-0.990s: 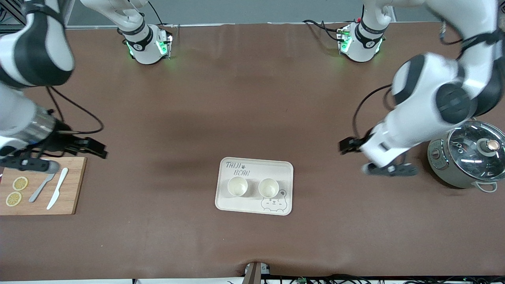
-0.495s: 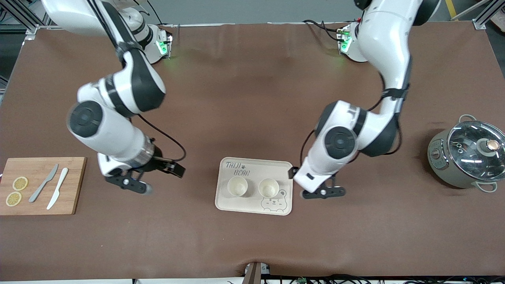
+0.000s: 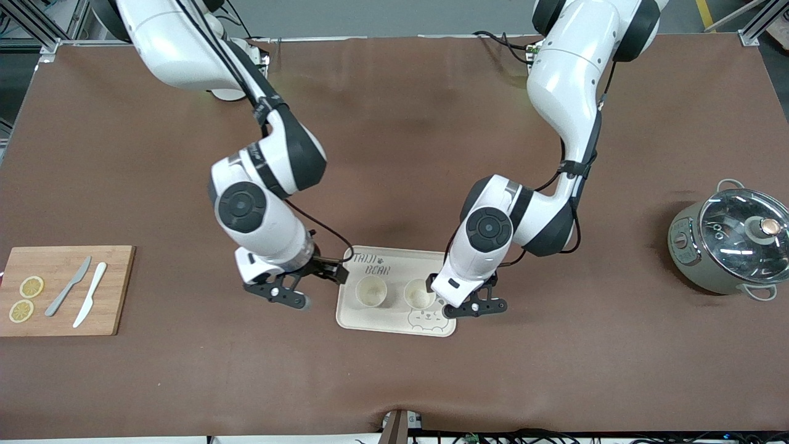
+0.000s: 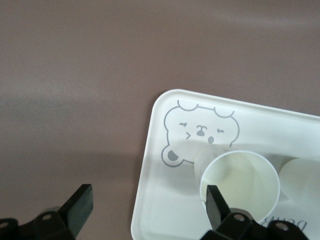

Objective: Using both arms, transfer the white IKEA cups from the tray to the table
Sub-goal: 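Lower both grippers around the white cups on the tray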

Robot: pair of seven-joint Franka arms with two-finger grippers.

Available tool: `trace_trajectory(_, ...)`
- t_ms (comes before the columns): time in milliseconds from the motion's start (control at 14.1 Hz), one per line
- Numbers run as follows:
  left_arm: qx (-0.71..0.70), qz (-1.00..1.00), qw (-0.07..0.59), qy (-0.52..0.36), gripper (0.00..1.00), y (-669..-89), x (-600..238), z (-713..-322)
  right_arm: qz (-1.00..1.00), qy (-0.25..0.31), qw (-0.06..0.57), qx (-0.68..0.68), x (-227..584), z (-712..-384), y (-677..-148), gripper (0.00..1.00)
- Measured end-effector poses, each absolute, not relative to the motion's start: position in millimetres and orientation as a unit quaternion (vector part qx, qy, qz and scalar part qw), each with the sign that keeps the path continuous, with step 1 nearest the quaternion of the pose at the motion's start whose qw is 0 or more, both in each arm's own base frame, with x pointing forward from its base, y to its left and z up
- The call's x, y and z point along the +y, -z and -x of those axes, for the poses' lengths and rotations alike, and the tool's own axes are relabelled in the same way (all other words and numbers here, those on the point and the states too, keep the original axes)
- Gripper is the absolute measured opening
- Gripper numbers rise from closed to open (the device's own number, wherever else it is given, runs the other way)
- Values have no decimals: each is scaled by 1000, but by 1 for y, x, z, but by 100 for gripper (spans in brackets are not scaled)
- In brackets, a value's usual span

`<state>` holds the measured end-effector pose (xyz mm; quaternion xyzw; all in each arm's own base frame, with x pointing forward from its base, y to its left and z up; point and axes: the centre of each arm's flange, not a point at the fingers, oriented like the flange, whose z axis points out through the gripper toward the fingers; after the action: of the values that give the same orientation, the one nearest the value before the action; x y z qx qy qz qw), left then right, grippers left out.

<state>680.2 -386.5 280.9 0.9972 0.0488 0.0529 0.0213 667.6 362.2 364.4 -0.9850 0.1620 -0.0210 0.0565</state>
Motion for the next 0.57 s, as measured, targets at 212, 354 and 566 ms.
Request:
trace_trajectory(212,49,-997,27,-62,100,-270,-394,-682,986,26,51,159,369,-668,-349,100)
trace_trajectory(354,50,-996,32,-68,100,-263,-404,-679,986,30,48,155,373,-668,-338,100)
trace_trajectory(566,49,-996,35,-72,100,-261,-412,-676,987,36,51,145,388,-665,-312,100)
